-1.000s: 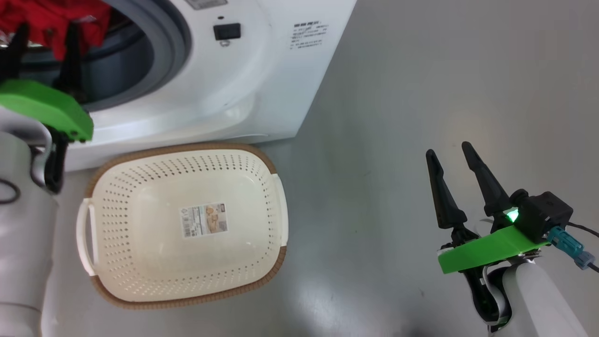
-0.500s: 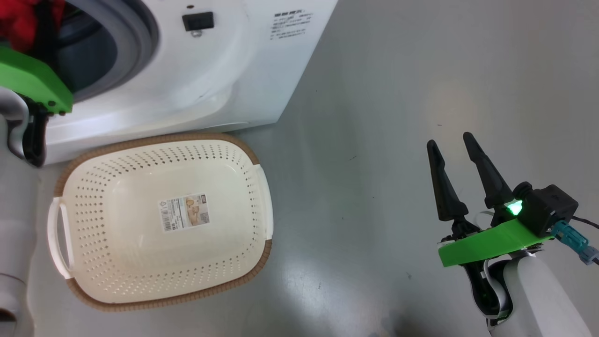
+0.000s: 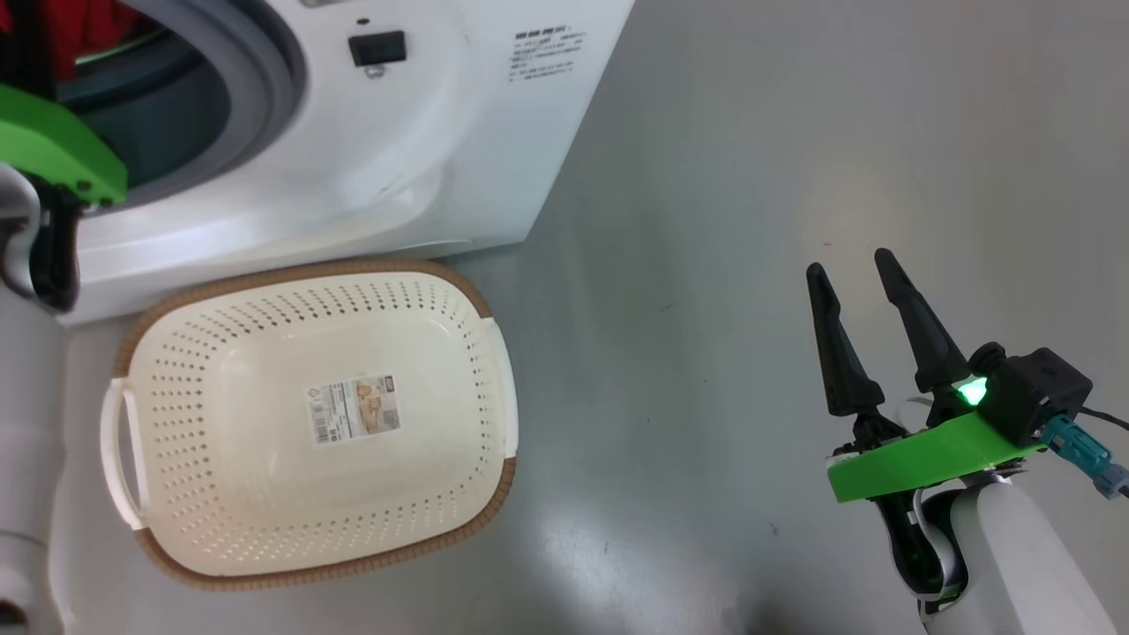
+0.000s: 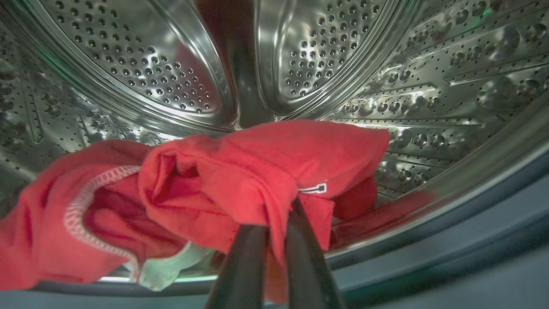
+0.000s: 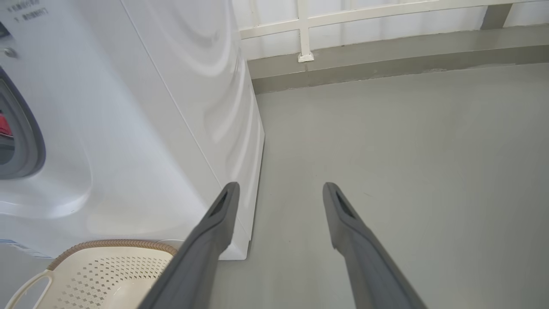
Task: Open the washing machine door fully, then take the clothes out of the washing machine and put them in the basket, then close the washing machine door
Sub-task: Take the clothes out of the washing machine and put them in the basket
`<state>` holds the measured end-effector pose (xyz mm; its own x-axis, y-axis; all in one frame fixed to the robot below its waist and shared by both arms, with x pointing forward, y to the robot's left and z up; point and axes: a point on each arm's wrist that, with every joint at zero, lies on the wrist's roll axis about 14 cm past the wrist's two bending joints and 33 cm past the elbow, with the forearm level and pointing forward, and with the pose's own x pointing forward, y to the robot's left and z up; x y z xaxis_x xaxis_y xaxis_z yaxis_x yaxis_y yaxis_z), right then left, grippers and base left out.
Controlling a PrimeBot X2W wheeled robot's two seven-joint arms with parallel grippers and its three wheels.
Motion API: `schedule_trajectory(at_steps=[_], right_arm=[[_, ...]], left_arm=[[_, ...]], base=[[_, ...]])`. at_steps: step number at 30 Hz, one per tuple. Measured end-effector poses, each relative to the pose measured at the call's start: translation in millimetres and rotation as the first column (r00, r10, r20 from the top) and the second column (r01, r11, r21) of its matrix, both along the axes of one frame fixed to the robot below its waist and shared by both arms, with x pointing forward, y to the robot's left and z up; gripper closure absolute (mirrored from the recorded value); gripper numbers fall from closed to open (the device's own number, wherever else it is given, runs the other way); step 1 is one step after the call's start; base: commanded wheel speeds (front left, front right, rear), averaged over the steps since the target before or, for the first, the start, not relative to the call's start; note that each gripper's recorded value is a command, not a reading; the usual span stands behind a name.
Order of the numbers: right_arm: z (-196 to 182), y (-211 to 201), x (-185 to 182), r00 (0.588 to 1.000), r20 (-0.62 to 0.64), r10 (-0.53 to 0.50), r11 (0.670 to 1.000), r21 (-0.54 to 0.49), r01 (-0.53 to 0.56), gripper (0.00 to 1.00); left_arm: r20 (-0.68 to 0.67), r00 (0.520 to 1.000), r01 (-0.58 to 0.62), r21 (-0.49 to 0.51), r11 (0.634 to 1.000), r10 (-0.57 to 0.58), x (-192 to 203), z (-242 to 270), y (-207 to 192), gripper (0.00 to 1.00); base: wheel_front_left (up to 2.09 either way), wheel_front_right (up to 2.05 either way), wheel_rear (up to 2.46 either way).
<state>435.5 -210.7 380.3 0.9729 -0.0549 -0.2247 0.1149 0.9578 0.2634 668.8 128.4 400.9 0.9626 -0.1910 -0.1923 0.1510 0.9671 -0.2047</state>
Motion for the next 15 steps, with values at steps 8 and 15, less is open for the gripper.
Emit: schedule_trajectory(at_steps=[8,15], right_arm=[[15.8,5.9,1.5,0.999,0.041,0.014,1.0,0.009,-0.014,0.0],[27.5,11.3,-7.8,0.998,0.06,0.023,1.0,0.017,-0.024,0.0]], left_arm=[[0.052,0.998,-0.037,-0.04,0.998,0.039,-30.2,14.2,12.7,1.0],[0.122,0.989,-0.078,-0.07,0.995,0.086,-61.9,40.2,23.5,1.0]], base=[[0.0,0.0,0.0],[0.0,0.0,0.0]])
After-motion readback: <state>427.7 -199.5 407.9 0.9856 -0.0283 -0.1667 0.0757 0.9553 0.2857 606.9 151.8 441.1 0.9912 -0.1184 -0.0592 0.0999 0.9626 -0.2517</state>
